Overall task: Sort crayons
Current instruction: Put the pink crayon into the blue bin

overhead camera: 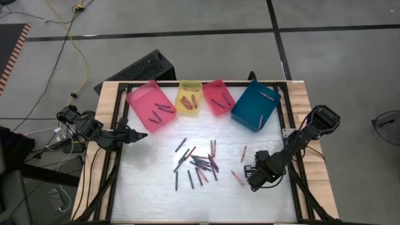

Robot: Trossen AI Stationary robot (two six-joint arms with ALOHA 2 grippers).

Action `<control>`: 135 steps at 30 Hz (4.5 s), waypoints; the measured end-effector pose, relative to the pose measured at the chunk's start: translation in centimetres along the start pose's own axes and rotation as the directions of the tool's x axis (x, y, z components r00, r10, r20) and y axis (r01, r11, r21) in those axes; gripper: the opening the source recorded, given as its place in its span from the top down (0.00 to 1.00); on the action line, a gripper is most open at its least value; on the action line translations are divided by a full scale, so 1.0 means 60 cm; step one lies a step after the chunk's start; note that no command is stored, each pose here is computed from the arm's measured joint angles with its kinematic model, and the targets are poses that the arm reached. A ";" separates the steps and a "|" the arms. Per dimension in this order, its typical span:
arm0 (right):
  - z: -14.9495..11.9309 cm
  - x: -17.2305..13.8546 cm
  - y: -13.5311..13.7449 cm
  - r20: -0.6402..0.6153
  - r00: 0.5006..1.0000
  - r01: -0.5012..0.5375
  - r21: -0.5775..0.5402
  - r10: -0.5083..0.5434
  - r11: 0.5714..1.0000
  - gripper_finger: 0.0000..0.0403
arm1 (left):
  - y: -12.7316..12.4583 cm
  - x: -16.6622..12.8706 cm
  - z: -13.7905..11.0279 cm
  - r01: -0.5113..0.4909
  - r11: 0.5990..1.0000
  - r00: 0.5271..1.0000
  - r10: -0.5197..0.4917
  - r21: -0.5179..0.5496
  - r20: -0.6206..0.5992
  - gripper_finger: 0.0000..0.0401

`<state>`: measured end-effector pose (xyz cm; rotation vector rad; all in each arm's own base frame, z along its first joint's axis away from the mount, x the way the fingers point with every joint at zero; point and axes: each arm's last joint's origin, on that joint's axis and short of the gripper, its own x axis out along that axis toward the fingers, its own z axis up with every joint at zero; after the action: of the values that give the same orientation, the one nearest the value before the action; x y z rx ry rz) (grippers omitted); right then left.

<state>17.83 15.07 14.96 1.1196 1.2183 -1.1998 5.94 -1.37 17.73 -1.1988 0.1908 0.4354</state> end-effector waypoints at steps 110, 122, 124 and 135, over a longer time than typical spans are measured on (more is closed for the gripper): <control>0.441 -0.129 -0.009 0.164 0.890 -0.410 -0.119 0.425 0.904 0.78 | 0.007 0.000 -0.001 -0.034 0.999 0.999 0.034 -0.008 -0.009 0.59; 0.206 -0.131 0.025 -0.034 0.950 -0.314 -0.129 0.312 0.941 0.78 | 0.007 0.000 -0.001 -0.034 0.999 0.999 0.034 -0.008 -0.009 0.59; 0.168 -0.125 0.025 -0.005 0.955 -0.296 -0.087 0.297 0.951 0.78 | 0.007 0.000 -0.001 -0.033 0.999 0.999 0.033 -0.009 -0.009 0.59; 0.053 -0.056 0.041 0.052 0.979 -0.199 0.045 0.196 0.979 0.78 | 0.007 0.000 0.000 -0.033 0.999 0.999 0.033 -0.008 -0.003 0.59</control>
<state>20.53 12.22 18.38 1.2126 1.0202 -1.1039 5.77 -1.28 17.38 -1.2058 0.2115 0.4641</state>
